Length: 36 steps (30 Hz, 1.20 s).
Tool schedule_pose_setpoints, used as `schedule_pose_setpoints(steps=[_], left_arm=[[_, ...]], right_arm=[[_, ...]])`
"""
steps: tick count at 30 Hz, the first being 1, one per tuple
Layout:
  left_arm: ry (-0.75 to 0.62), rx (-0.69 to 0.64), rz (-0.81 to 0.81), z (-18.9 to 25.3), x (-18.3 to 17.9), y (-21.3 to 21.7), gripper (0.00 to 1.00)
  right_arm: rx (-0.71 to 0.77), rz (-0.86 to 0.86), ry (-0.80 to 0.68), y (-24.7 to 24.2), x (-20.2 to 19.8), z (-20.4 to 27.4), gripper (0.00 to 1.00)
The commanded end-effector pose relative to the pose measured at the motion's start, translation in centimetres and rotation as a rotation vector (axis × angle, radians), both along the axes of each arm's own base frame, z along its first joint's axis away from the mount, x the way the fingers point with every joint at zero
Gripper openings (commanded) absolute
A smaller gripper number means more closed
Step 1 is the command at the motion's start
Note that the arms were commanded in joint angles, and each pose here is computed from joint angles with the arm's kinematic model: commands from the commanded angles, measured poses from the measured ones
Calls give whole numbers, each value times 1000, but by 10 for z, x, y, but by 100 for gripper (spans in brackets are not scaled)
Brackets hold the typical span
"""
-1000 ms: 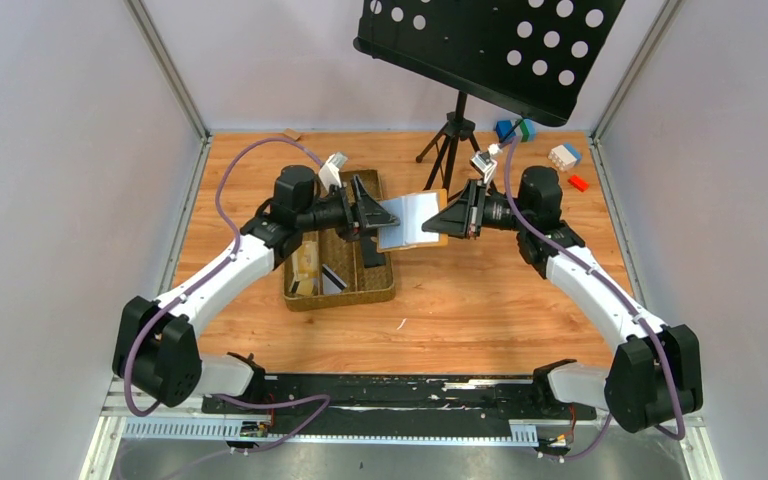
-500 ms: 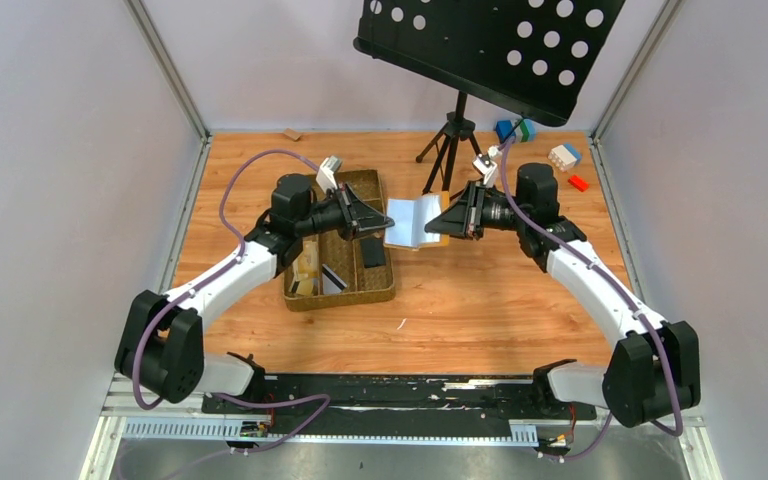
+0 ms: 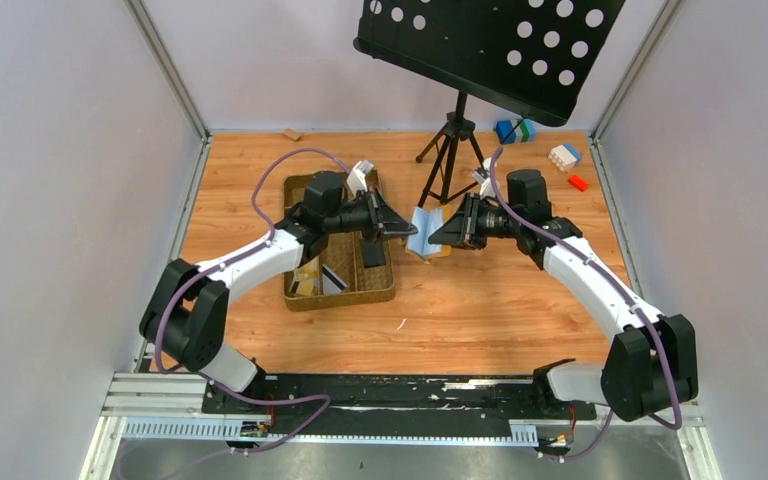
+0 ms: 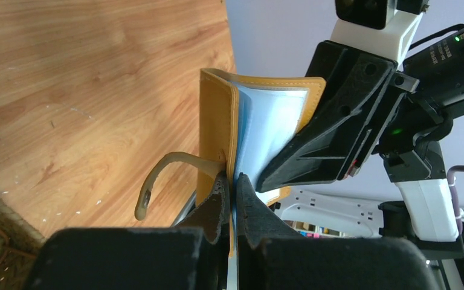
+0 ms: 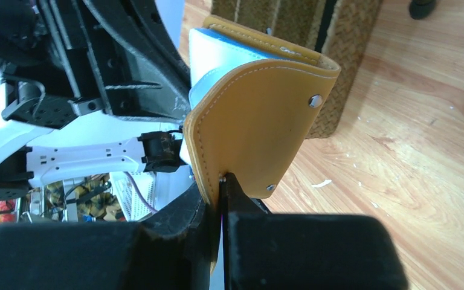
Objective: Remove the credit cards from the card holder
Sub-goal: Place the card holder at the center of the board.
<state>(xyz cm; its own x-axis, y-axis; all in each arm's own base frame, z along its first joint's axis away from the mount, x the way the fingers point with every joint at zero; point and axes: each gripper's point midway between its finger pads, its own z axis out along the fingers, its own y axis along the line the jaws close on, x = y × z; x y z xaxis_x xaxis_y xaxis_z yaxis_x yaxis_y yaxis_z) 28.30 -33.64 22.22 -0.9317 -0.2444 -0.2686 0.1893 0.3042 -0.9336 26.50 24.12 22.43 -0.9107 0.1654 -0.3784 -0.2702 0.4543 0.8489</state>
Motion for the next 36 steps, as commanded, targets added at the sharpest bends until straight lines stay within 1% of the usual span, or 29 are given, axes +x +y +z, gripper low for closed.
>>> schedule_pose_setpoints(steps=[1, 7, 9, 10, 12, 14, 16, 18, 19, 20, 23, 24, 25, 26, 27, 28, 29, 30, 32, 36], left_arm=[[-93, -79, -66, 38, -1, -29, 0], [-42, -96, -134, 18, -8, -62, 0], [-38, -56, -146, 4, -8, -66, 2], [-34, -19, -144, -6, -6, -65, 6], [-33, 78, -147, -26, -3, -62, 22], [3, 218, -168, -53, -8, -52, 36], [-8, 335, -162, -66, -7, -39, 48], [-14, 428, -147, -75, -7, -26, 59], [-16, 464, -135, -77, -7, -19, 63], [-23, 488, -131, -78, -8, -15, 65], [-38, 528, -118, -78, -9, -5, 67], [-44, 533, -114, -77, -10, -3, 67], [-51, 535, -110, -75, -10, -1, 67], [-53, 536, -105, -73, -10, 1, 67], [-53, 534, -97, -71, -10, 3, 67], [-53, 529, -88, -70, -10, 5, 67], [-48, 527, -79, -69, -10, 8, 67], [-40, 528, -65, -69, -10, 12, 67], [-23, 516, -41, -68, -9, 20, 67], [-11, 508, 8, -65, -8, 38, 67]], right_arm=[[-43, 16, 24, 2, -5, -13, 0], [-121, -28, 101, -12, -5, -39, 0], [-191, -71, 138, -25, -4, -53, 0], [-232, -90, 152, -33, -4, -60, 0], [-359, -144, 167, -54, -2, -79, 0], [-504, -165, 164, -76, -3, -94, 0], [-624, -168, 162, -94, -4, -107, 0], [-701, -149, 161, -104, -5, -118, 0], [-735, -142, 168, -109, -6, -125, 0], [-760, -134, 174, -111, -6, -130, 0], [-820, -114, 180, -113, -3, -143, 0], [-843, -109, 176, -113, -1, -146, 2], [-864, -103, 169, -112, 2, -149, 7], [-890, -97, 167, -112, 4, -152, 17], [-901, -85, 153, -109, 4, -152, 31], [-900, -77, 140, -105, 6, -151, 41], [-879, -66, 121, -99, 6, -147, 49], [-843, -53, 105, -93, 4, -145, 54], [-753, -34, 78, -79, 0, -137, 58], [-600, -16, 30, -60, -10, -122, 58]])
